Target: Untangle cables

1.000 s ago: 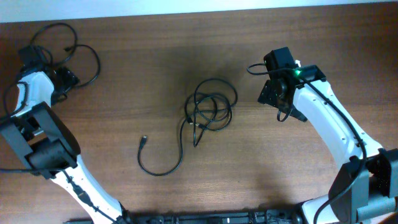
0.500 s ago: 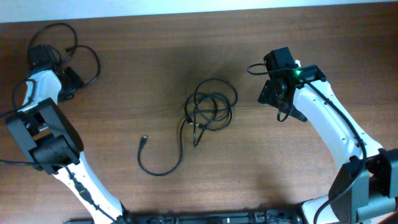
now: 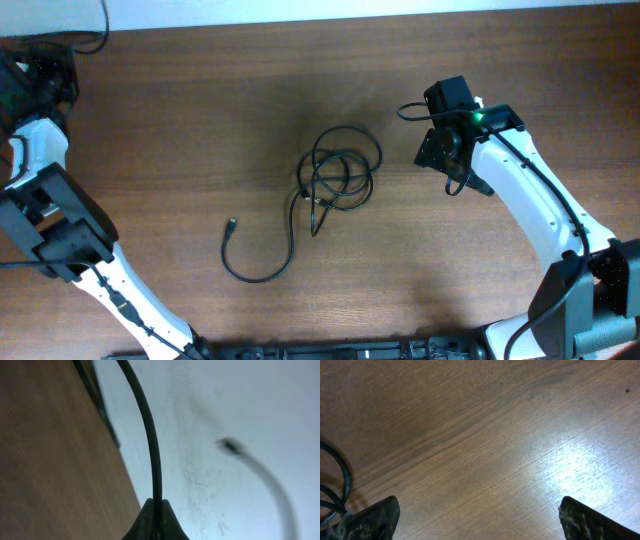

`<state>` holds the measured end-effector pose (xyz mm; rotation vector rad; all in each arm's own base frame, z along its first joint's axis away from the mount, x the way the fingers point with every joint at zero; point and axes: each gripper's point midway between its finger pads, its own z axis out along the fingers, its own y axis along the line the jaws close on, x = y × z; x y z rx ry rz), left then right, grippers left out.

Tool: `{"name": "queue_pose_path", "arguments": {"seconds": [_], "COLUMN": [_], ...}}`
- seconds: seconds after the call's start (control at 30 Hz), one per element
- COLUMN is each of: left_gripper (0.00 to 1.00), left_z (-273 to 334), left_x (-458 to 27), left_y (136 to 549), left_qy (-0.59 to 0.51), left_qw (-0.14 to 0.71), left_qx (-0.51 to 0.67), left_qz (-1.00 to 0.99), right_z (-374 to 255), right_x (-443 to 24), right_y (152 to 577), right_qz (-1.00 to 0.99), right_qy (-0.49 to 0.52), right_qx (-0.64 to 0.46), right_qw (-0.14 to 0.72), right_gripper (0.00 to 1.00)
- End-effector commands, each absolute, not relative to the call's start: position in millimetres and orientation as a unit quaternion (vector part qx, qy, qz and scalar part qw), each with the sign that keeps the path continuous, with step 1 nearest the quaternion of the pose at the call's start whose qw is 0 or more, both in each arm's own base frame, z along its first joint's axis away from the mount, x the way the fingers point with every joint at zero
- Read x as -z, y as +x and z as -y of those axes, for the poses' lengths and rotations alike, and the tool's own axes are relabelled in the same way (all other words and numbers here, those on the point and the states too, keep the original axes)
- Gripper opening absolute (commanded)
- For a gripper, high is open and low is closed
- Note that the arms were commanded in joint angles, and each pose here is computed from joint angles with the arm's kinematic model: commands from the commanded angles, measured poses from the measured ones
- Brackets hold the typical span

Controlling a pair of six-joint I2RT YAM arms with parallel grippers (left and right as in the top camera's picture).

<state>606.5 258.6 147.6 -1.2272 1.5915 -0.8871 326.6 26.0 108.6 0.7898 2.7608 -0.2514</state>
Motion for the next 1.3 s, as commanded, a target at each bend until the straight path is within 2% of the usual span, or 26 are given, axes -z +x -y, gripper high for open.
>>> {"name": "queue_pose_path", "arguments": {"seconds": [0.0, 0.03, 0.07, 0.13, 0.2, 0.27, 0.3, 0.33, 0.4, 0.47, 0.5, 0.6, 0.7, 0.73, 0.8, 0.87, 0.97, 1.1, 1.27], "left_gripper": [0.12, 0.25, 0.3, 0.41, 0.32, 0.3, 0.31, 0.47, 0.61, 0.91, 0.99, 0.99, 0.99, 0.99, 0.99, 0.99, 0.99, 0.99, 0.99], "left_z": [-246, -246, -244, -234, -216, -213, -214, -213, -182, -121, -103, -39, 24, 38, 20, 14, 0, -5, -2], "left_x": [-107, -85, -63, -58, -59, -67, -86, -128, -168, -186, -174, -138, -125, -114, -85, -77, -108, -200, -196], "left_y": [593, 581, 567, 568, 574, 573, 574, 574, 576, 563, 552, 518, 500, 496, 491, 477, 465, 432, 403], "left_qy": [-0.538, -0.573, -0.59, -0.516, -0.399, -0.374, -0.37, -0.358, -0.263, -0.179, -0.19, -0.22, -0.116, -0.095, -0.099, -0.101, -0.116, -0.116, -0.124], "left_qw": [0.391, 0.357, 0.329, 0.341, 0.359, 0.361, 0.376, 0.407, 0.433, 0.392, 0.345, 0.203, 0.163, 0.152, 0.142, 0.117, 0.126, 0.191, 0.14], "left_qx": [0.315, 0.28, 0.229, 0.188, 0.156, 0.151, 0.151, 0.152, 0.205, 0.346, 0.369, 0.381, 0.365, 0.324, 0.161, 0.114, 0.112, 0.114, 0.113], "left_qz": [-0.678, -0.683, -0.701, -0.763, -0.829, -0.841, -0.836, -0.827, -0.837, -0.833, -0.842, -0.875, -0.909, -0.929, -0.972, -0.981, -0.979, -0.968, -0.976], "right_z": [-25, -25, -25, -25, -25, -25, -25, -25, -25, -25, -25, -25, -25, -25, -25, -25, -25, -25, -25], "right_x": [-109, -109, -109, -109, -109, -109, -109, -109, -109, -109, -109, -109, -109, -109, -109, -109, -109, -109, -109], "right_y": [327, 327, 327, 327, 327, 327, 327, 327, 327, 327, 327, 327, 327, 327, 327, 327, 327, 327, 327], "right_qz": [-0.95, -0.95, -0.95, -0.95, -0.95, -0.95, -0.95, -0.95, -0.95, -0.95, -0.95, -0.95, -0.95, -0.95, -0.95, -0.95, -0.95, -0.95, -0.95], "right_qy": [0.27, 0.27, 0.27, 0.27, 0.27, 0.27, 0.27, 0.27, 0.27, 0.27, 0.27, 0.27, 0.27, 0.27, 0.27, 0.27, 0.27, 0.27, 0.27], "right_qx": [0.089, 0.089, 0.089, 0.089, 0.089, 0.089, 0.089, 0.089, 0.089, 0.089, 0.089, 0.089, 0.089, 0.089, 0.089, 0.089, 0.089, 0.089, 0.089], "right_qw": [0.13, 0.13, 0.13, 0.13, 0.13, 0.13, 0.13, 0.13, 0.13, 0.13, 0.13, 0.13, 0.13, 0.13, 0.13, 0.13, 0.13, 0.13, 0.13], "right_gripper": [0.98, 0.99, 0.98, 0.98, 0.98, 0.98, 0.98, 0.98, 0.98, 0.99, 0.98, 0.98, 0.98, 0.98, 0.98, 0.98, 0.98, 0.98, 0.99]}}
